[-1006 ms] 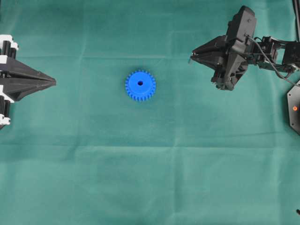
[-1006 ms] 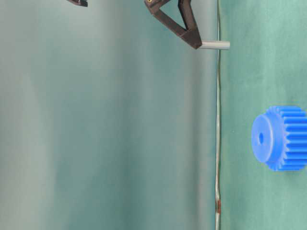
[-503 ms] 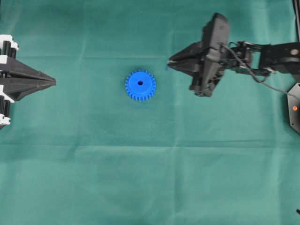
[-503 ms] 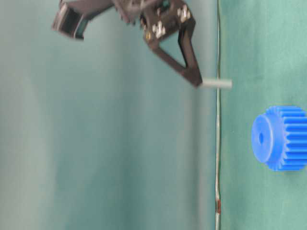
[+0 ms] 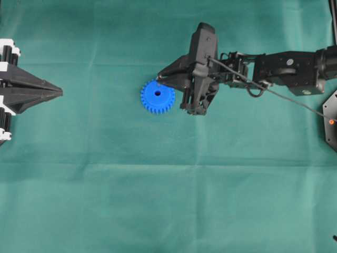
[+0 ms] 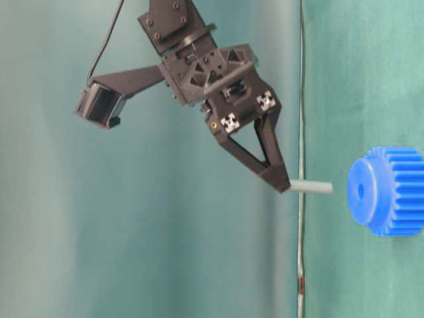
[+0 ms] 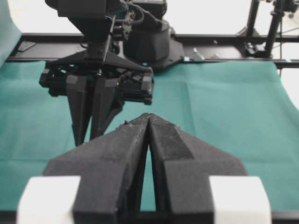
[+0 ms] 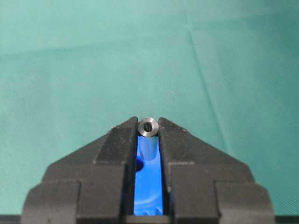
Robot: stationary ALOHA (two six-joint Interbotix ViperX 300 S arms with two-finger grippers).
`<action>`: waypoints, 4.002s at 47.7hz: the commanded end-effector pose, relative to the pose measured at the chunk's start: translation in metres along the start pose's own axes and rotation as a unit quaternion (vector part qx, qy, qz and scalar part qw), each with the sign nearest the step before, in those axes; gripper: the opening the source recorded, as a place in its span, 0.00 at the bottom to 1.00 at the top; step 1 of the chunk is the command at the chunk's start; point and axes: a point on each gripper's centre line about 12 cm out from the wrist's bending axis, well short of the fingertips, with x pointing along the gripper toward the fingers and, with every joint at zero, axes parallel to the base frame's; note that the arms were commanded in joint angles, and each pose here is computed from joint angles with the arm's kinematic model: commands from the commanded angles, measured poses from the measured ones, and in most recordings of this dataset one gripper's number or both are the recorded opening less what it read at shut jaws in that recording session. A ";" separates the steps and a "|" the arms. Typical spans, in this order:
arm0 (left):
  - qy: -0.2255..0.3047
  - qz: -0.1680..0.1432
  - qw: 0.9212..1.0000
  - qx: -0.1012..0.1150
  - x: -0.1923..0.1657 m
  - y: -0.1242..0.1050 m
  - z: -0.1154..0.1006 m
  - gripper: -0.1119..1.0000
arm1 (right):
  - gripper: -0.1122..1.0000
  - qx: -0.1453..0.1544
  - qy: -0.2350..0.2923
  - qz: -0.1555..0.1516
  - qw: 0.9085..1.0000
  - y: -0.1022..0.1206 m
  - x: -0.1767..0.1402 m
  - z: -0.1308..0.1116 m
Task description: Insert the shaft placed at a random location into the center hole of the medium gear at another random location.
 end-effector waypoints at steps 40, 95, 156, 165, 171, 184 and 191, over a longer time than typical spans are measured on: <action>-0.012 -0.001 1.000 0.001 0.002 0.000 0.009 0.10 | 0.22 0.009 0.006 0.001 1.000 0.004 0.019 -0.007; -0.013 -0.001 1.000 0.002 0.001 0.000 0.009 0.10 | 0.22 0.006 0.012 0.007 1.000 0.010 0.014 -0.006; -0.012 -0.001 1.000 0.002 0.001 0.000 0.009 0.10 | 0.22 0.005 -0.018 0.006 1.000 0.008 0.014 -0.004; -0.012 -0.001 1.000 0.002 0.001 0.000 0.009 0.10 | 0.22 0.006 -0.013 0.005 1.000 0.008 0.015 -0.007; -0.012 -0.001 1.000 0.002 0.001 0.000 0.009 0.10 | 0.22 0.005 -0.012 0.005 1.000 0.008 0.015 -0.007; -0.013 -0.001 1.000 0.002 0.001 0.000 0.010 0.10 | 0.22 0.006 -0.003 0.004 1.000 0.007 0.019 -0.015; -0.012 -0.001 1.000 0.001 0.001 0.000 0.009 0.10 | 0.22 0.006 0.003 0.004 1.000 0.008 0.024 -0.021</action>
